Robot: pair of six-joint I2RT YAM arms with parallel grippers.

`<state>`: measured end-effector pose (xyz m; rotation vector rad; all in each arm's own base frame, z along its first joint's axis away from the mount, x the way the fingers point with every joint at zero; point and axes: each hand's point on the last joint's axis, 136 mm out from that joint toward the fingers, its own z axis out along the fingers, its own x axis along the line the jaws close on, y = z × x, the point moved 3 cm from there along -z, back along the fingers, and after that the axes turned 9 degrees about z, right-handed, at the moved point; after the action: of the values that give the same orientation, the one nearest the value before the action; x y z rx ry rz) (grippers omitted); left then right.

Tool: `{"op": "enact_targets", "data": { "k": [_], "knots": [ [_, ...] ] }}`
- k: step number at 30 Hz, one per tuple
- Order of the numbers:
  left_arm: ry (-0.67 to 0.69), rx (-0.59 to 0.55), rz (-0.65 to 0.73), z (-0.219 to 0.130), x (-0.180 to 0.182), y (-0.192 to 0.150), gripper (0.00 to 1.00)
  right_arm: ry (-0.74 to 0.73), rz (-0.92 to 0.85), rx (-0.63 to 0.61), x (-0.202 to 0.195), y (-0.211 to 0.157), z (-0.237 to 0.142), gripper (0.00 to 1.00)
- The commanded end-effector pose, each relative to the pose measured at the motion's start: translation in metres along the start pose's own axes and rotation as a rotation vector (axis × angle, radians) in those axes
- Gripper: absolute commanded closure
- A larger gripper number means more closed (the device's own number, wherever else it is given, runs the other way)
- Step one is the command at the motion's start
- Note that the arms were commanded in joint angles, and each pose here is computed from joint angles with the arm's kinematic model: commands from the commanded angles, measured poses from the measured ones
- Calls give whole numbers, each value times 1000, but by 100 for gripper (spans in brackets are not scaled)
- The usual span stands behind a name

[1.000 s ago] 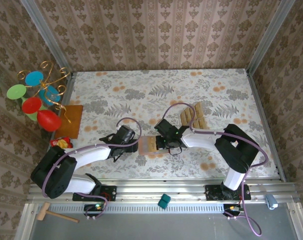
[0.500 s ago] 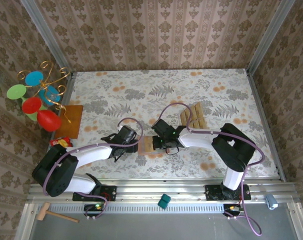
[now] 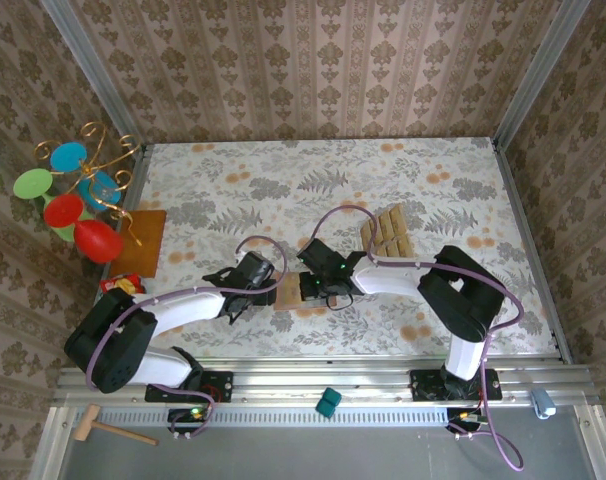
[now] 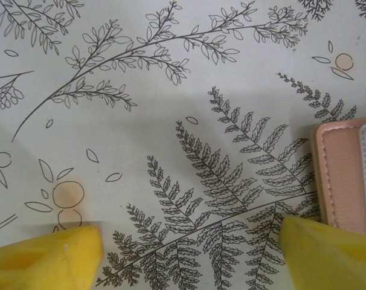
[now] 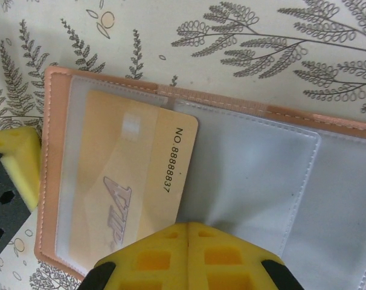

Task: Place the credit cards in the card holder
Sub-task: Insert the credit card into the card slot.

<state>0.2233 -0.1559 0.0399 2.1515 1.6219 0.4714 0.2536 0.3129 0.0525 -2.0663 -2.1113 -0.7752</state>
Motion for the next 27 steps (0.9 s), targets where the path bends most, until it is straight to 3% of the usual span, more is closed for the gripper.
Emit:
{"op": "enact_targets", "data": {
  "k": [1, 15, 27],
  "knots": [
    [-113, 43, 9, 11, -20, -10, 20, 28, -2, 18, 11, -1, 3, 100],
    [-112, 35, 8, 9, -20, -9, 20, 46, -14, 33, 21, -1, 6, 100],
    [-19, 25, -45, -9, 9, -2, 19, 24, -14, -35, 13, 10, -24, 100]
  ]
}}
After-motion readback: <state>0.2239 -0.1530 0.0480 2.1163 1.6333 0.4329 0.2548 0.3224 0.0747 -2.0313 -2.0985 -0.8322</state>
